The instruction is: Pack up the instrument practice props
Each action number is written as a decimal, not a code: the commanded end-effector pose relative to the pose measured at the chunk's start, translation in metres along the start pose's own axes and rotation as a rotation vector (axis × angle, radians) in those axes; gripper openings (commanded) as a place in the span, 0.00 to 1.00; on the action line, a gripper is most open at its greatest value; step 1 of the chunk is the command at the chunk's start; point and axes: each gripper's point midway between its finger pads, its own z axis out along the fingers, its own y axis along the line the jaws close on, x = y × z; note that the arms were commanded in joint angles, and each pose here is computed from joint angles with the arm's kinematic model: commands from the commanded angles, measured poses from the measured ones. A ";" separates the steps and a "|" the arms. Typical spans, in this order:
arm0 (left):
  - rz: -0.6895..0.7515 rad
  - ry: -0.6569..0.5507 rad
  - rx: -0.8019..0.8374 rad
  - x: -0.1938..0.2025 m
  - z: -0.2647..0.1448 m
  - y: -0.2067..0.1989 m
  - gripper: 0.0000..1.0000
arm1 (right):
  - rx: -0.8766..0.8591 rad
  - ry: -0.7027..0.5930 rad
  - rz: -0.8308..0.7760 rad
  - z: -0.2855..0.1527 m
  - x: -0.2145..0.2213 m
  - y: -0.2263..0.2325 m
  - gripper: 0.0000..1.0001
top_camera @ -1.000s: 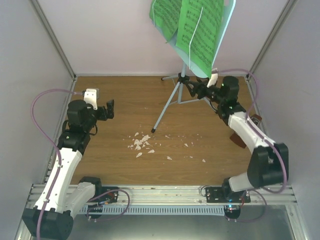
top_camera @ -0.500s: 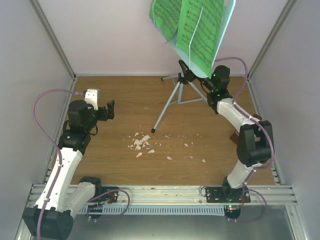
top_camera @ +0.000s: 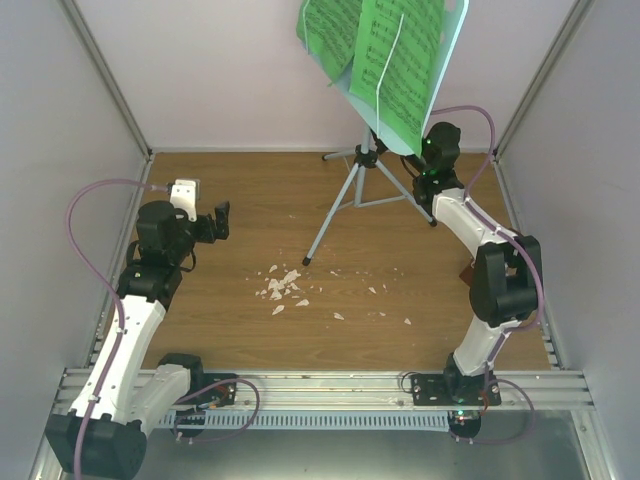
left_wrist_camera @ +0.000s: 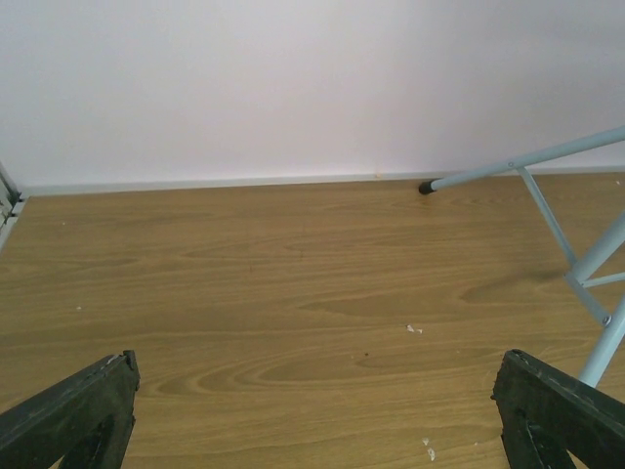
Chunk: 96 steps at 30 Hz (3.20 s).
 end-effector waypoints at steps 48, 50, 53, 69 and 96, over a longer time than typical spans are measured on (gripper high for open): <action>0.173 -0.142 0.778 -0.011 -0.056 -0.143 0.99 | -0.694 0.030 0.207 -0.063 -0.029 0.205 0.03; 0.176 -0.146 0.756 -0.011 -0.055 -0.141 0.99 | -0.675 0.040 0.204 -0.061 -0.025 0.202 0.12; 0.179 -0.148 0.715 -0.011 -0.052 -0.136 0.99 | -0.644 0.047 0.194 -0.061 -0.022 0.198 0.39; 0.124 -0.180 0.309 -0.021 -0.034 -0.075 0.99 | -0.141 0.043 0.286 -0.147 -0.005 0.137 0.90; 0.072 -0.132 0.215 -0.017 -0.023 -0.059 0.99 | 0.403 0.554 0.458 -0.160 0.145 0.269 0.82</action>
